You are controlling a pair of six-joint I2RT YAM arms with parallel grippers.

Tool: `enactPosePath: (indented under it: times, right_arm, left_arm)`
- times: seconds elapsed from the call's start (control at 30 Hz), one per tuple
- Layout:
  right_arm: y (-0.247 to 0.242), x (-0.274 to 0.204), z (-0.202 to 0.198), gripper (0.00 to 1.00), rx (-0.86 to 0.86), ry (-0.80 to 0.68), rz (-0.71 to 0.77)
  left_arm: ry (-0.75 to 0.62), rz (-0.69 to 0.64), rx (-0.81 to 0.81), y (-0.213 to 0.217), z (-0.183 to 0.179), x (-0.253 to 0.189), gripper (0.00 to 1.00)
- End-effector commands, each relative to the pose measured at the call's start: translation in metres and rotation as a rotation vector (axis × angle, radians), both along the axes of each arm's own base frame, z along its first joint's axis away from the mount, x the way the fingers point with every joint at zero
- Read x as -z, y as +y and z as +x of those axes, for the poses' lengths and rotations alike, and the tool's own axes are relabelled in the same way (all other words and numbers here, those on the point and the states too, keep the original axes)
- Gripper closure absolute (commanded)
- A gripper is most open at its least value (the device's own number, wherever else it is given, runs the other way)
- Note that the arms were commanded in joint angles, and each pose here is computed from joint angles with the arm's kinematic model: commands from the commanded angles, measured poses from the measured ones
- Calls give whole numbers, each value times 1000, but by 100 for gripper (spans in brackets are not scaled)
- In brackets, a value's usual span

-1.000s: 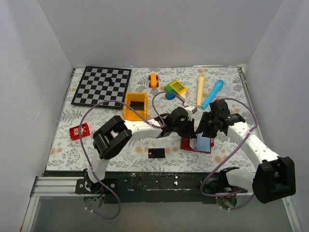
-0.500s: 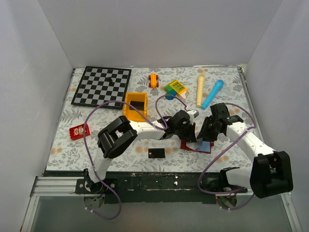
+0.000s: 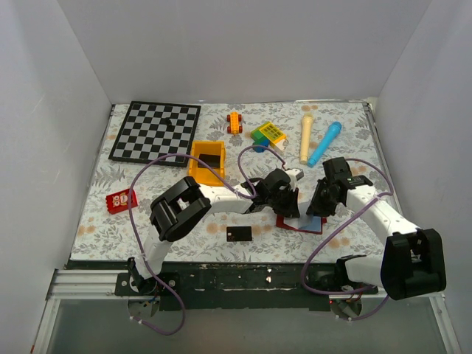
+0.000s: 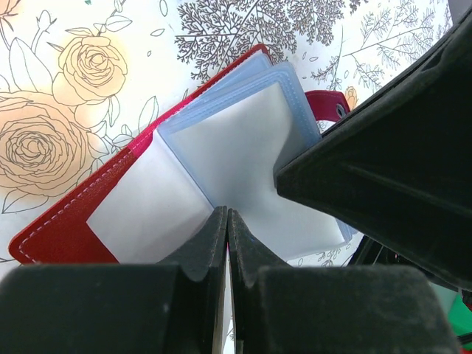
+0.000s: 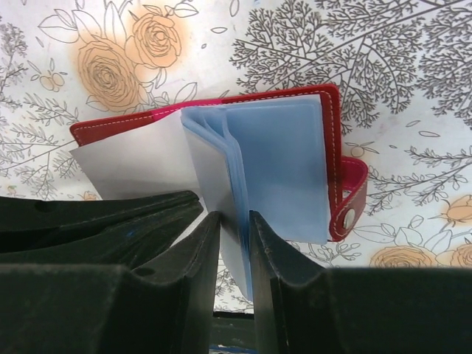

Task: Put the credit cards into the card holder
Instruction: Open the card holder at the center of the board.

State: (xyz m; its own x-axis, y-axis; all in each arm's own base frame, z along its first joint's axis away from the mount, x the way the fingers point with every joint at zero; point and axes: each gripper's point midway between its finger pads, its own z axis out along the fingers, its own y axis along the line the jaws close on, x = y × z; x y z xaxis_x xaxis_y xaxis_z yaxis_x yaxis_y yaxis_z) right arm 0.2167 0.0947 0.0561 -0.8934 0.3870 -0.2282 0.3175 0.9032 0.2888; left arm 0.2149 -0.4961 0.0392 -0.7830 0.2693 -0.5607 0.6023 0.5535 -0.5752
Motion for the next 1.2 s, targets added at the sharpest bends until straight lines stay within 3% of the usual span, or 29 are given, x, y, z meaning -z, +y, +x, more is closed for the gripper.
enactPosePath:
  times: [0.0, 0.23, 0.4, 0.5, 0.73, 0.9, 1.03, 1.17]
  right_arm:
    - [-9, -2, -3, 70, 9, -2, -42]
    - [-3, 8, -1, 76, -3, 15, -9]
    - [-2, 15, 0, 88, -9, 33, -13]
    - [-1, 17, 2, 89, -16, 34, -8]
    - [-3, 17, 1, 66, -13, 43, -17]
    - [-24, 5, -1, 62, 31, 11, -124]
    - [-30, -13, 2, 66, 51, -50, -145]
    - [-26, -24, 5, 81, 48, -99, -112]
  left_arm:
    - [-11, -28, 10, -6, -3, -10, 100]
    - [-11, -22, 7, -3, -4, -8, 100]
    - [-9, -18, 3, -2, -4, -7, 100]
    - [-11, -19, 0, -1, -4, -8, 100]
    - [-9, -7, 0, 1, -4, -3, 100]
    - [-3, -2, 3, 1, -5, 1, 100]
    - [3, -1, 9, 0, -6, 3, 100]
    - [5, -3, 13, -2, -6, 3, 100]
